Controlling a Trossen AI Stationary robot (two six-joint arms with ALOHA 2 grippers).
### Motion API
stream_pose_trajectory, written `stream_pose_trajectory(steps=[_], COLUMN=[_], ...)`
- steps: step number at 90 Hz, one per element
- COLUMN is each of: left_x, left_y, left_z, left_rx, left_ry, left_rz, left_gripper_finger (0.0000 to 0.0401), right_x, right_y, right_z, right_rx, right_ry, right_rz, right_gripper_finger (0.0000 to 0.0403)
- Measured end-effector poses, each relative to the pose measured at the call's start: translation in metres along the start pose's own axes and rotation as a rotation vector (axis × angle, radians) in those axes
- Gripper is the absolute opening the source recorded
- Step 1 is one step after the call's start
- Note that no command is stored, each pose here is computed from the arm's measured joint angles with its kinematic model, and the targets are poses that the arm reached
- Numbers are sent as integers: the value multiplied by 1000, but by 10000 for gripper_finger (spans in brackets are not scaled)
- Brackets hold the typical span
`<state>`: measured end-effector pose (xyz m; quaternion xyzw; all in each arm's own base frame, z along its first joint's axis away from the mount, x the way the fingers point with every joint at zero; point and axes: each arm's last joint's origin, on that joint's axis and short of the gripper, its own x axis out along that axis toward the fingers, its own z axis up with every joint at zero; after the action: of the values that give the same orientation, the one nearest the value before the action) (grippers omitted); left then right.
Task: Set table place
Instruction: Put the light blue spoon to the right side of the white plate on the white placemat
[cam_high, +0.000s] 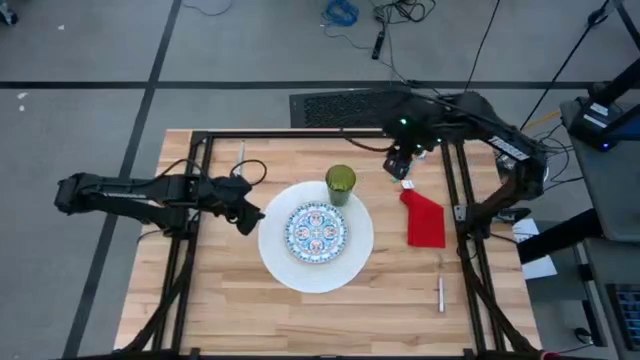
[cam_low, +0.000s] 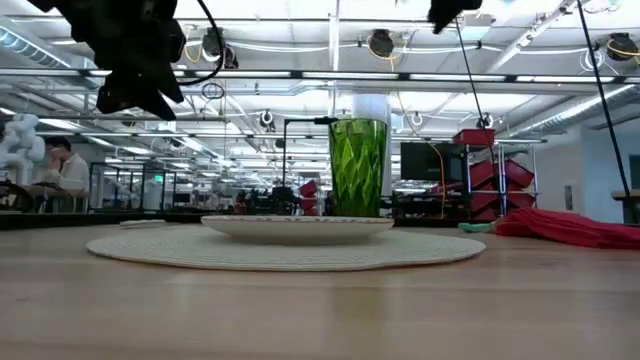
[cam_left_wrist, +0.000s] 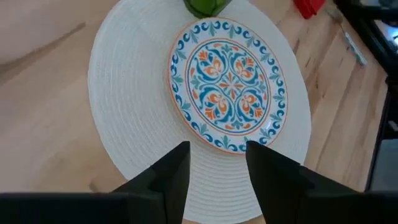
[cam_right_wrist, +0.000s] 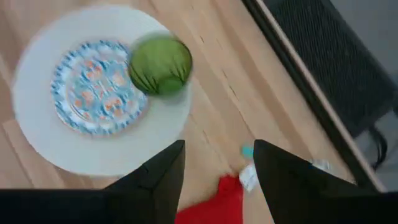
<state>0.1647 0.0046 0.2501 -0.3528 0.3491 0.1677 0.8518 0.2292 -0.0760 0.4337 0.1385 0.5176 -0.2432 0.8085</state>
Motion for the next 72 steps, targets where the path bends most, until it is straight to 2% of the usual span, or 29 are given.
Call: stream_pose_trajectory(steps=[12, 27, 38, 54, 72], left_x=[0, 0, 0, 0, 0], left_y=[-2, 0, 0, 0, 1], left_z=[2, 3, 3, 3, 2], left_rx=[12, 27, 78, 175, 278], left_ry=[-23, -55, -56, -53, -54], left_rz=[-15, 24, 28, 34, 50], left_gripper_finger=[141, 141, 141, 141, 141], right_x=[34, 85, 117, 136, 137], right_y=[-11, -23, -36, -53, -84], right_z=[-22, -47, -63, -75, -74], right_rx=[65, 237, 379, 537, 770], right_ry=[90, 177, 258, 324, 269], right_rz=[-27, 13, -29, -84, -191], right_gripper_finger=[178, 178, 178, 178, 178])
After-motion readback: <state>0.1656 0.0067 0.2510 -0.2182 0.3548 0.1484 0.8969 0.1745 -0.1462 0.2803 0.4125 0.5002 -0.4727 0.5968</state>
